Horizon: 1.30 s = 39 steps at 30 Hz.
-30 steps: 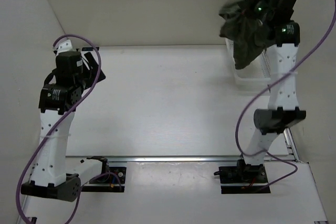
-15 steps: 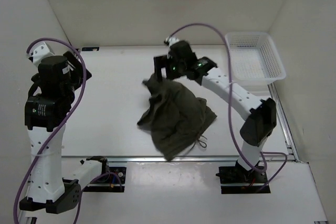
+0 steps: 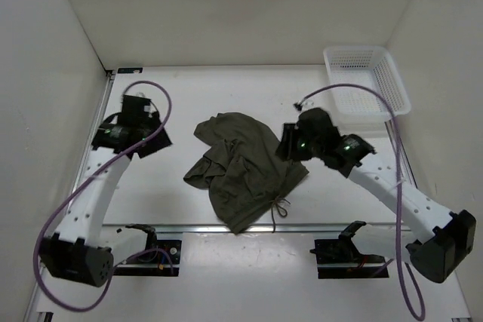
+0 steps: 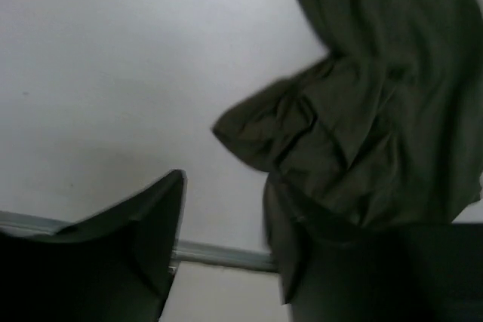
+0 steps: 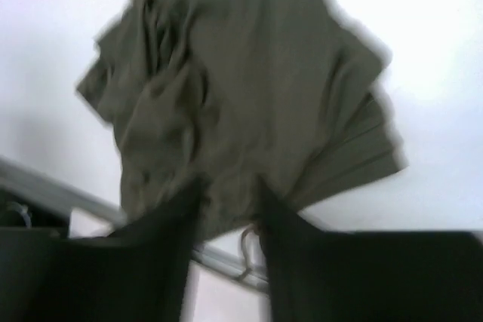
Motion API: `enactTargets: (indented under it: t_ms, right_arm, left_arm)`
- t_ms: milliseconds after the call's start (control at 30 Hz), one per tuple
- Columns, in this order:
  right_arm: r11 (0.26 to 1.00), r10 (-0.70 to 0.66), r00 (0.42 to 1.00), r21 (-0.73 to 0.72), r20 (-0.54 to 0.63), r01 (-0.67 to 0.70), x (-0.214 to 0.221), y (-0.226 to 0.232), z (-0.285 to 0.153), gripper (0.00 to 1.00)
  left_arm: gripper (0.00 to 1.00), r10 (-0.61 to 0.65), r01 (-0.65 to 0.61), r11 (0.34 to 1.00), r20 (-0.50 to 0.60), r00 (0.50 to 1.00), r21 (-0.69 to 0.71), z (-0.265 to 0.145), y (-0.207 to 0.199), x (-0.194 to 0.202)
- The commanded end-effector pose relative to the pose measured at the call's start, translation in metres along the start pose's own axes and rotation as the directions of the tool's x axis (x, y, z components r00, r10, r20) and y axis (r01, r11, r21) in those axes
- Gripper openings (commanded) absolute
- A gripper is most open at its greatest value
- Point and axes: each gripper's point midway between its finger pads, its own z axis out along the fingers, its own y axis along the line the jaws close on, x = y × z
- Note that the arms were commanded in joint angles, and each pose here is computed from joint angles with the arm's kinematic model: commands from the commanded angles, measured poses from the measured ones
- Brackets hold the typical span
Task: Fold and stack the shorts
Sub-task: Move the shorts to the center of the board
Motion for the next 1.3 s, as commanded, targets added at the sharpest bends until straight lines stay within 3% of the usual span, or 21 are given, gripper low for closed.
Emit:
enactTargets:
  t_ms: [0,33,67,133,167,333,567,667,700,733,767,800,833,967,1033,1067,1133,1167,1200,1267]
  right_arm:
    - [0.993,-0.109,0.979,-0.066,-0.173,0.098,0.075,0.03,0.013,0.5]
    - [0.987,-0.154,0.974,-0.074,-0.167,0.143,0.082,0.039,0.011,0.76]
    - [0.978,-0.206,0.959,-0.074,-0.196,0.195,0.095,0.048,0.014,0.84]
    - [0.935,-0.356,0.898,-0.109,-0.258,0.339,0.133,0.076,0.012,0.94]
    - [0.906,-0.423,0.875,-0.139,-0.236,0.4,0.14,0.099,0.005,0.94]
    - [0.822,-0.569,0.769,-0.16,-0.292,0.547,0.19,0.125,0.034,0.93]
    - [0.789,-0.61,0.71,-0.188,-0.352,0.584,0.235,0.134,0.073,0.87]
    - [0.79,-0.601,0.721,-0.121,-0.345,0.601,0.23,0.126,0.08,0.66]
    - [0.787,-0.603,0.718,-0.11,-0.348,0.607,0.231,0.124,0.083,0.46]
    - [0.797,-0.585,0.73,-0.086,-0.353,0.597,0.227,0.12,0.084,0.32]
    - [0.797,-0.581,0.734,-0.063,-0.352,0.6,0.227,0.117,0.088,0.08]
    - [0.8,-0.568,0.742,-0.025,-0.357,0.6,0.222,0.109,0.089,0.0]
    - [0.793,-0.555,0.741,0.027,-0.378,0.608,0.219,0.093,0.089,0.0]
    - [0.791,-0.53,0.792,0.161,-0.302,0.591,0.165,0.058,0.072,0.0]
    - [0.787,-0.498,0.826,0.26,-0.265,0.559,0.12,0.03,0.068,0.0]
    - [0.774,-0.526,0.821,0.276,-0.221,0.57,0.09,0.024,0.058,0.0]
    - [0.786,-0.47,0.869,0.376,-0.153,0.491,0.03,-0.007,0.053,0.0]
    - [0.799,-0.486,0.871,0.371,-0.066,0.474,-0.015,0.0,0.042,0.0]
    - [0.814,-0.438,0.899,0.416,-0.022,0.406,-0.052,-0.023,0.038,0.0]
    - [0.861,-0.417,0.897,0.379,0.146,0.339,-0.126,-0.01,0.006,0.0]
  left_arm:
    - [0.62,0.05,-0.016,0.985,-0.197,0.979,0.17,0.033,-0.048,0.048]
    - [0.76,0.06,-0.02,0.986,-0.244,0.968,0.165,0.042,-0.05,0.062]
    - [0.92,0.078,-0.031,0.985,-0.274,0.959,0.171,0.049,-0.054,0.071]
    - [0.96,0.138,-0.089,0.984,-0.351,0.926,0.151,0.068,-0.056,0.093]
    - [0.96,0.149,-0.101,0.985,-0.391,0.908,0.139,0.075,-0.052,0.104]
    - [0.95,0.15,-0.123,0.989,-0.497,0.855,0.086,0.116,-0.05,0.137]
    - [0.98,0.167,-0.162,0.985,-0.572,0.803,0.059,0.162,-0.056,0.152]
    - [0.91,0.179,-0.18,0.982,-0.612,0.77,0.06,0.176,-0.056,0.161]
    - [0.8,0.178,-0.18,0.982,-0.613,0.769,0.06,0.179,-0.058,0.16]
    - [0.69,0.177,-0.176,0.982,-0.62,0.764,0.064,0.181,-0.06,0.161]
    - [0.53,0.186,-0.184,0.981,-0.622,0.761,0.068,0.184,-0.061,0.161]
    - [0.33,0.187,-0.183,0.981,-0.618,0.764,0.071,0.187,-0.064,0.159]
    - [0.11,0.187,-0.182,0.981,-0.615,0.766,0.072,0.186,-0.066,0.156]
    - [0.1,0.177,-0.178,0.982,-0.571,0.802,0.055,0.179,-0.076,0.12]
    - [0.1,0.196,-0.178,0.981,-0.485,0.852,0.084,0.171,-0.096,0.076]
    - [0.1,0.189,-0.169,0.982,-0.453,0.871,0.085,0.167,-0.101,0.058]
    - [0.1,0.169,-0.138,0.985,-0.377,0.911,0.106,0.155,-0.12,0.002]
    - [0.1,0.159,-0.123,0.985,-0.357,0.92,0.122,0.149,-0.128,-0.016]
    - [0.1,0.149,-0.104,0.98,-0.272,0.951,0.172,0.137,-0.151,-0.057]
    - [0.1,0.134,-0.085,0.975,-0.238,0.962,0.207,0.116,-0.161,-0.084]
